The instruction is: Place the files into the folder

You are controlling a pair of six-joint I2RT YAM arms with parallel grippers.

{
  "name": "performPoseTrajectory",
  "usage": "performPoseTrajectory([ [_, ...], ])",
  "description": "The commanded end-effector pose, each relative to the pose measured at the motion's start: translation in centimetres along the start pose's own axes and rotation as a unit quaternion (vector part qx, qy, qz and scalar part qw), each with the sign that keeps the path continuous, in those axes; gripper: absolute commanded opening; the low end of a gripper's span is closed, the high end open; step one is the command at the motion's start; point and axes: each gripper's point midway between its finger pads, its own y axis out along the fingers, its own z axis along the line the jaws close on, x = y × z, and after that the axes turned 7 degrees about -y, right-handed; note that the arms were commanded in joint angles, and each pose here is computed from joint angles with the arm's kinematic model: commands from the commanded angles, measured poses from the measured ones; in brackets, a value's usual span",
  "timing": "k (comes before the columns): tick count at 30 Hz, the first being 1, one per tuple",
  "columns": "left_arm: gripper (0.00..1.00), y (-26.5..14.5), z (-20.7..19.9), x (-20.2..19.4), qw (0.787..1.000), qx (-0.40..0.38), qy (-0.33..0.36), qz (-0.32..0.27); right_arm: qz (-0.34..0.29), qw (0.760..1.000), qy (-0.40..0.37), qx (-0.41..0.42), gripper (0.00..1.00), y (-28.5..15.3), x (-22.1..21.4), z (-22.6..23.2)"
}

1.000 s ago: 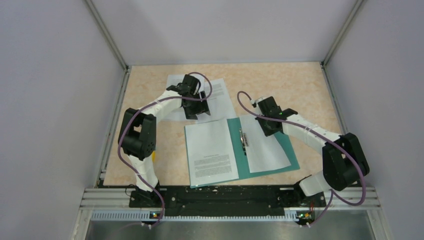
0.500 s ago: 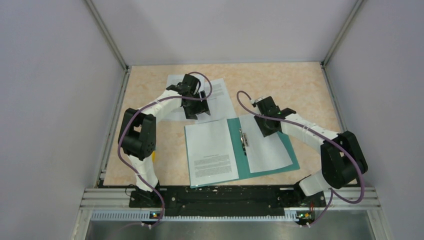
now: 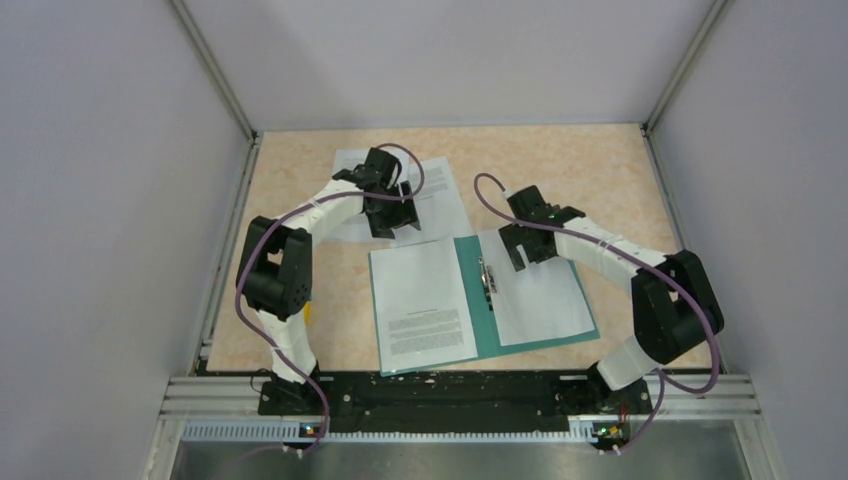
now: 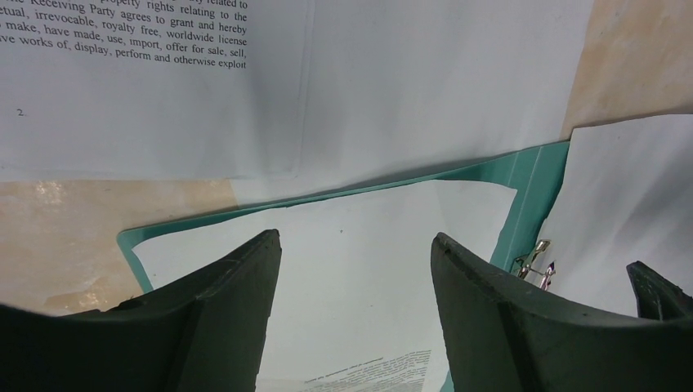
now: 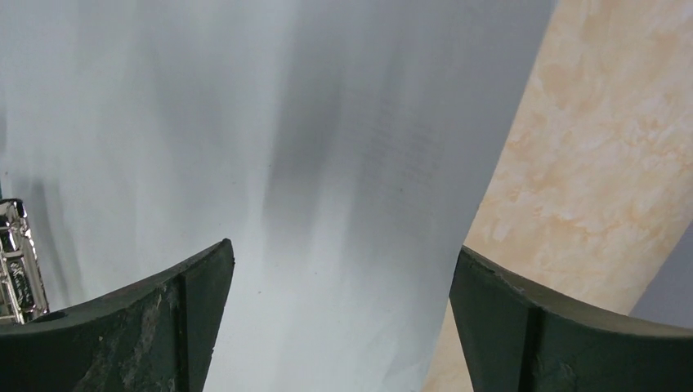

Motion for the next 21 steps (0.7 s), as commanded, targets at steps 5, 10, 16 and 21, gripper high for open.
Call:
performPoseTrajectory([
  [5, 0.77, -3.2, -2.1, 3.4, 0.998, -0.033, 0.008, -0.058, -0.009, 0.996, 0.056, -0.064, 0.99, -0.7, 2.7, -3.5],
  [10, 0.82, -4.3, -2.4, 5.3, 0.996, -0.048, 0.001, -0.078, -0.008, 0.994, 0.080, -0.071, 0.99, -0.7, 4.3, -5.2],
  [16, 0.82, -5.2, -2.0, 7.8, 0.992, -0.062, -0.020, -0.105, -0.044, 0.993, 0.113, 0.006, 0.99, -0.4, 8.4, -3.1],
  [21, 0.86, -6.8, 0.2, 11.0, 0.987, -0.066, -0.042, -0.138, -0.089, 0.979, 0.154, 0.103, 0.99, 0.1, 13.7, 0.3],
])
